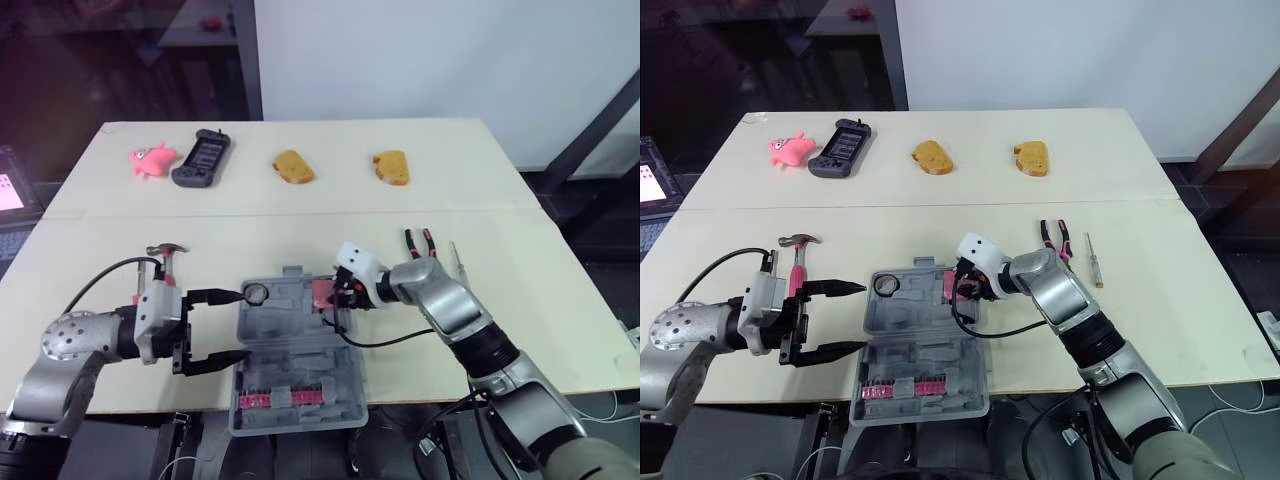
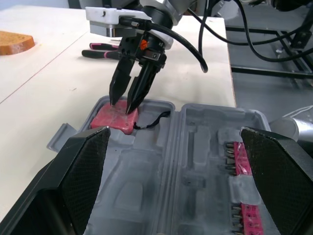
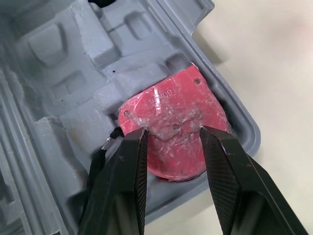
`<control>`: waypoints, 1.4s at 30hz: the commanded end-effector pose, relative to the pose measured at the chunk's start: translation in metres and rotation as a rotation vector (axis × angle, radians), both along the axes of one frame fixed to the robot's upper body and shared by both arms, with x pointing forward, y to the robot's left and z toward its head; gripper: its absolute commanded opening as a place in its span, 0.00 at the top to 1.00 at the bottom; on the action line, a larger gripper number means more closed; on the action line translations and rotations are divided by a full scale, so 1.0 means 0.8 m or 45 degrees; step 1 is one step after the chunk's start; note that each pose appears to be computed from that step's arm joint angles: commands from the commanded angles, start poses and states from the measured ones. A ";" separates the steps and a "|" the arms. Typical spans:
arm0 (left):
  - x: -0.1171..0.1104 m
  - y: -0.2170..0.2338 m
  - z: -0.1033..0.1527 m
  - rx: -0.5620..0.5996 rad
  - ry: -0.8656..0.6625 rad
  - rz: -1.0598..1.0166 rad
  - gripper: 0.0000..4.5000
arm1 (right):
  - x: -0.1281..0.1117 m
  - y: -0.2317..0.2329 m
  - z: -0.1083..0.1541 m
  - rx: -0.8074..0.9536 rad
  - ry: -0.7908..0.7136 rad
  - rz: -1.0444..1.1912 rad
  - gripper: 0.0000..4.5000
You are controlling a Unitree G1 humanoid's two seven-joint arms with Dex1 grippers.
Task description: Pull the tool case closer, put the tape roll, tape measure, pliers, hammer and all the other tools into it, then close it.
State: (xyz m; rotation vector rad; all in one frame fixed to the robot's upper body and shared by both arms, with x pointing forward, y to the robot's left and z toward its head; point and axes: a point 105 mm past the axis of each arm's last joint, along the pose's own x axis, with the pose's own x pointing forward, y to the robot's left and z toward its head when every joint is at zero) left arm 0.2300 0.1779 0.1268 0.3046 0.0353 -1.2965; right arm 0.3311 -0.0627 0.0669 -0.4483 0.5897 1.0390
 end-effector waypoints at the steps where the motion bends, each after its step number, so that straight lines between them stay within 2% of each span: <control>1: 0.001 0.001 0.007 0.013 -0.033 0.000 0.00 | -0.008 0.010 0.021 0.102 -0.043 0.064 0.60; 3: 0.002 0.006 0.006 0.022 -0.031 0.018 0.00 | -0.009 0.014 0.072 0.229 -0.196 0.124 0.60; 6: 0.003 0.012 0.006 0.034 -0.029 0.044 0.00 | -0.016 0.004 0.117 0.340 -0.312 0.154 0.60; 11: 0.000 0.035 0.007 0.059 -0.019 0.129 0.00 | -0.039 -0.044 0.142 0.355 -0.375 0.160 0.60; 13: -0.002 0.051 0.004 0.081 -0.015 0.189 0.00 | -0.047 -0.072 0.135 0.331 -0.379 0.120 0.60; 14: -0.004 0.061 0.003 0.092 -0.009 0.231 0.00 | -0.050 -0.092 0.128 0.299 -0.377 0.087 0.55; 16: -0.006 0.095 -0.002 0.132 -0.004 0.370 0.00 | -0.068 -0.142 0.109 0.287 -0.323 -0.016 0.41; 20: -0.018 0.169 -0.010 0.220 0.032 0.631 0.00 | -0.099 -0.216 0.086 0.271 -0.300 -0.216 0.01; 24: -0.038 0.247 -0.013 0.306 0.073 0.880 0.00 | -0.122 -0.275 0.078 0.193 -0.329 -0.387 0.01; 29: -0.063 0.300 -0.020 0.358 0.130 1.066 0.00 | -0.148 -0.325 0.070 0.110 -0.340 -0.504 0.01; 36: -0.060 0.303 -0.028 0.355 0.128 1.084 0.00 | -0.155 -0.323 0.057 0.101 -0.341 -0.514 0.01; 42: -0.046 0.283 -0.031 0.328 0.112 1.005 0.00 | -0.154 -0.310 0.056 0.106 -0.342 -0.505 0.01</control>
